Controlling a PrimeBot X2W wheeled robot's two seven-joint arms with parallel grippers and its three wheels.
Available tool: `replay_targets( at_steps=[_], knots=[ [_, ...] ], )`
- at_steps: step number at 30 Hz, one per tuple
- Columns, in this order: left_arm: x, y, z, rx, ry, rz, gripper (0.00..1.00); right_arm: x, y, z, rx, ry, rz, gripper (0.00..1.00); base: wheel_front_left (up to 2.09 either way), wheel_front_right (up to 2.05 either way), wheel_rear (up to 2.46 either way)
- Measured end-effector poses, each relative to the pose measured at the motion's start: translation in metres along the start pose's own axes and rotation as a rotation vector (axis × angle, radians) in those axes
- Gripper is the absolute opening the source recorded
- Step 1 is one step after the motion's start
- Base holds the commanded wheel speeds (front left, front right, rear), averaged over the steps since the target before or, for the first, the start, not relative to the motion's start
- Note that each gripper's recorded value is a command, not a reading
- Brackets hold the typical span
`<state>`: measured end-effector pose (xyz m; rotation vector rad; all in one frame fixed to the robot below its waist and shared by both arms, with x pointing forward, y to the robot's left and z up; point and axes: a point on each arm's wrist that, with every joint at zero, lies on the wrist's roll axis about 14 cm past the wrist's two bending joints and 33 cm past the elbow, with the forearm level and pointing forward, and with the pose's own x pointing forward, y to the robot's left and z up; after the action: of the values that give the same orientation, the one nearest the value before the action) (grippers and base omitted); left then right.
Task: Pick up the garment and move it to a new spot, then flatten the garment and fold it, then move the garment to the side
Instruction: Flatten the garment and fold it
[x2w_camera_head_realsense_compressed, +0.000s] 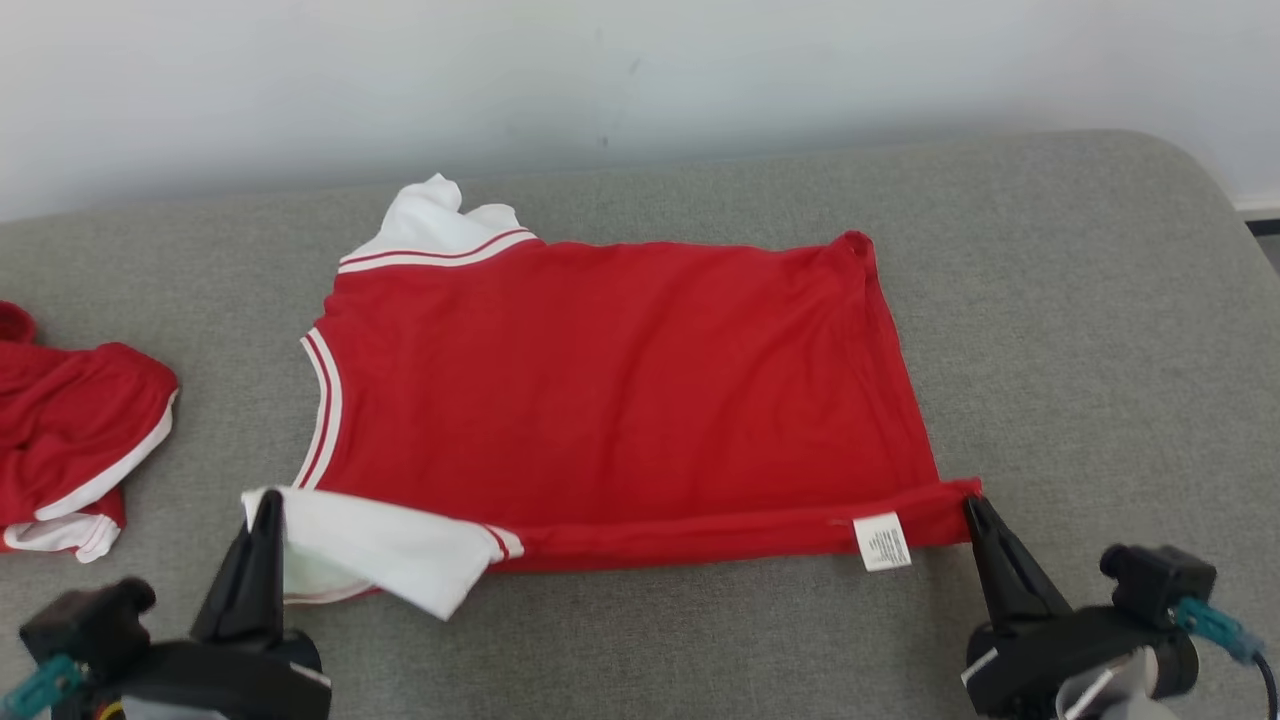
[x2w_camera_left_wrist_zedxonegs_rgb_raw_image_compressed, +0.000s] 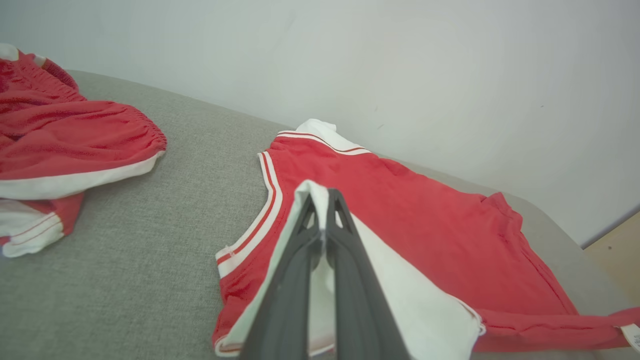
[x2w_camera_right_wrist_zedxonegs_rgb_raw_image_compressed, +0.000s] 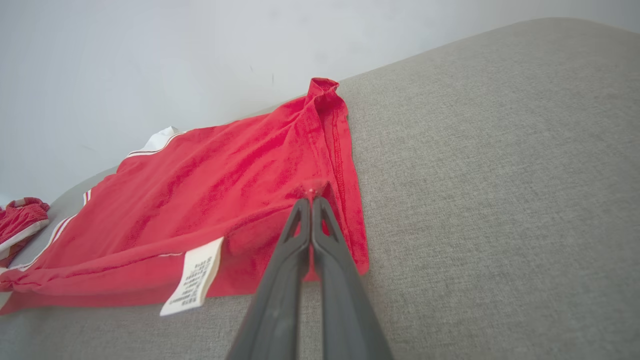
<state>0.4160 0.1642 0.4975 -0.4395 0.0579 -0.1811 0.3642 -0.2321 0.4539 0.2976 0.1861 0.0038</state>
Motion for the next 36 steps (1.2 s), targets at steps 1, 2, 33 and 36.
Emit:
replay_targets(
  at_steps=[1, 2, 33, 36],
  knots=[
    [0.006, 0.0, 0.0, 0.012, 0.012, -0.007, 0.0, 0.005, 0.002, 0.002, -0.002, -0.002, 0.005, 0.0, 0.0, 0.0, 0.0],
    [0.02, 0.0, 0.001, 0.028, 0.02, -0.021, 0.0, 0.014, 0.002, 0.004, -0.009, 0.002, 0.009, 0.0, 0.0, 0.0, 0.0],
    [0.051, 0.034, -0.017, 0.102, 0.031, 0.039, 1.0, 0.046, -0.023, -0.019, -0.054, 0.043, -0.061, 1.0, 0.0, 0.0, 0.0],
    [0.032, 0.035, -0.028, 0.089, 0.049, 0.057, 1.0, 0.041, -0.022, -0.024, -0.047, 0.048, -0.058, 1.0, 0.0, 0.0, 0.0]
  ],
)
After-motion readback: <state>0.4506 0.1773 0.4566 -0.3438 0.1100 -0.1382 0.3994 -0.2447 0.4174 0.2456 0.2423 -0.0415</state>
